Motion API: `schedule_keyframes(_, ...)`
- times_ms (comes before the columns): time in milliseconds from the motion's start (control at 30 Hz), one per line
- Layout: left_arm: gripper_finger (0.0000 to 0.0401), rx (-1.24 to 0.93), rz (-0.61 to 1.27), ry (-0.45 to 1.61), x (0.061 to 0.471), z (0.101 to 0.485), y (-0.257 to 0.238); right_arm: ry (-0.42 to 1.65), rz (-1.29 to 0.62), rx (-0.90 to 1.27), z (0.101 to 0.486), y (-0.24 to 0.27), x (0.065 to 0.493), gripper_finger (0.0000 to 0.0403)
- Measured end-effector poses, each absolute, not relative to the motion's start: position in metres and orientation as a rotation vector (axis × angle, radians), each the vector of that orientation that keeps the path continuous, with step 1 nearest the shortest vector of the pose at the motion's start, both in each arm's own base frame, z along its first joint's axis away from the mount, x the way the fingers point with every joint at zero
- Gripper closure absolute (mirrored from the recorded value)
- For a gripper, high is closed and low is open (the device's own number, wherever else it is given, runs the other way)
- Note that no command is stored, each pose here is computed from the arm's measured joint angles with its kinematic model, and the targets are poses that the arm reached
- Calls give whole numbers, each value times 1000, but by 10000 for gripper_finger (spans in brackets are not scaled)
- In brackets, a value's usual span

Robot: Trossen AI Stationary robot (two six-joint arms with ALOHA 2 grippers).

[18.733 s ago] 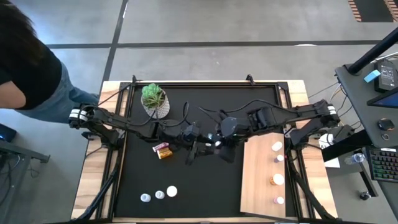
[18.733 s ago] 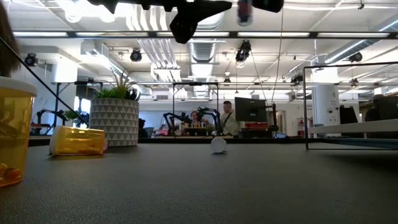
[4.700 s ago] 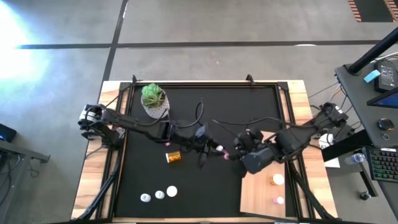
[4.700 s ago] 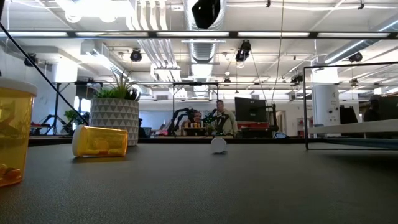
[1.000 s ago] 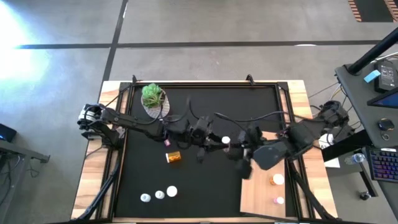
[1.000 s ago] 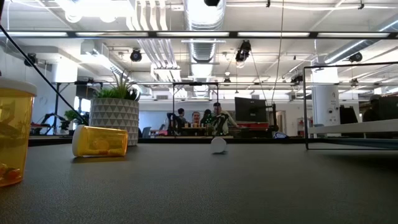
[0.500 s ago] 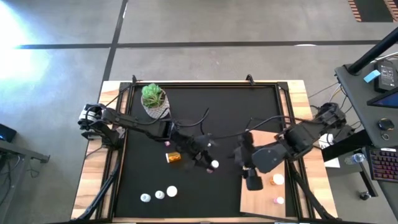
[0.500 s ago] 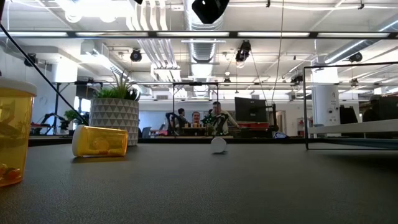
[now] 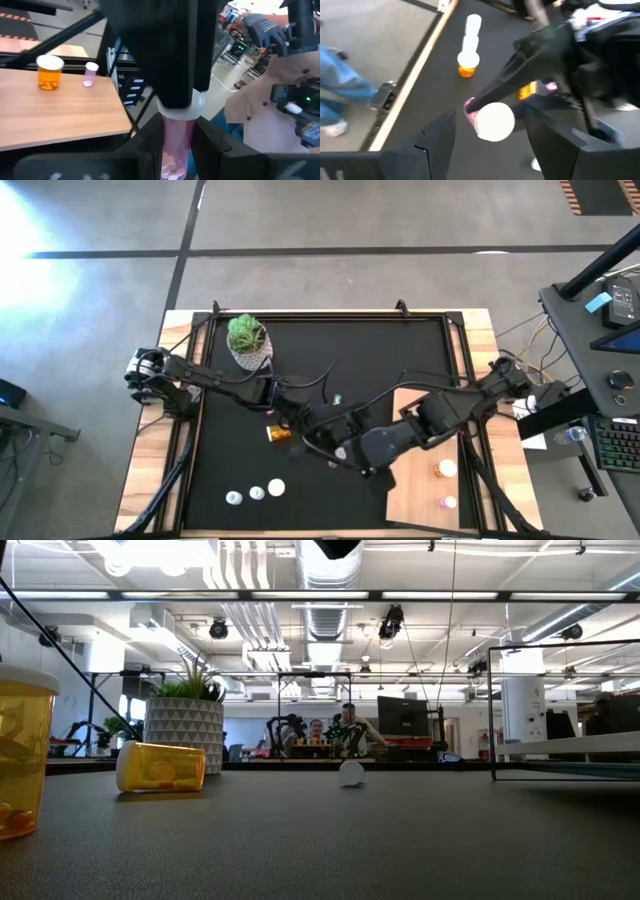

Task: Pick and place medicine bottles onto shelf by color
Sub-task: Put the left pink pill bottle on the shelf aligned with the other pink pill bottle

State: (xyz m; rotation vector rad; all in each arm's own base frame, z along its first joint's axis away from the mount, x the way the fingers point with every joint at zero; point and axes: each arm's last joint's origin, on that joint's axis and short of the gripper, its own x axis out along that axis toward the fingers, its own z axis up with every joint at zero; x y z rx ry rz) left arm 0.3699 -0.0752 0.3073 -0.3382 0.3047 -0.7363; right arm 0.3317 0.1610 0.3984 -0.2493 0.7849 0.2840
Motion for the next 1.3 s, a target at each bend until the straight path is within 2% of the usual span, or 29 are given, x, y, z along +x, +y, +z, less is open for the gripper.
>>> schedule_keyframes(300,344,-334,-773,309,368,307,-81,805,320,-265,388,163,344,192)
schedule_keyframes(733,344,-331,-778,292,369,309,-81,811,326,-263,387,163,345,304)
schedule_keyframes(967,339,-373,-753,292,370,310,-81,822,333,-222,390,162,341,304)
schedule_keyframes(1100,301,-376,-729,284,370,310,-80,862,308,-171,397,159,335,304)
schedule_keyframes(1300,212,-422,-659,291,371,311,-78,986,315,-38,395,158,326,303)
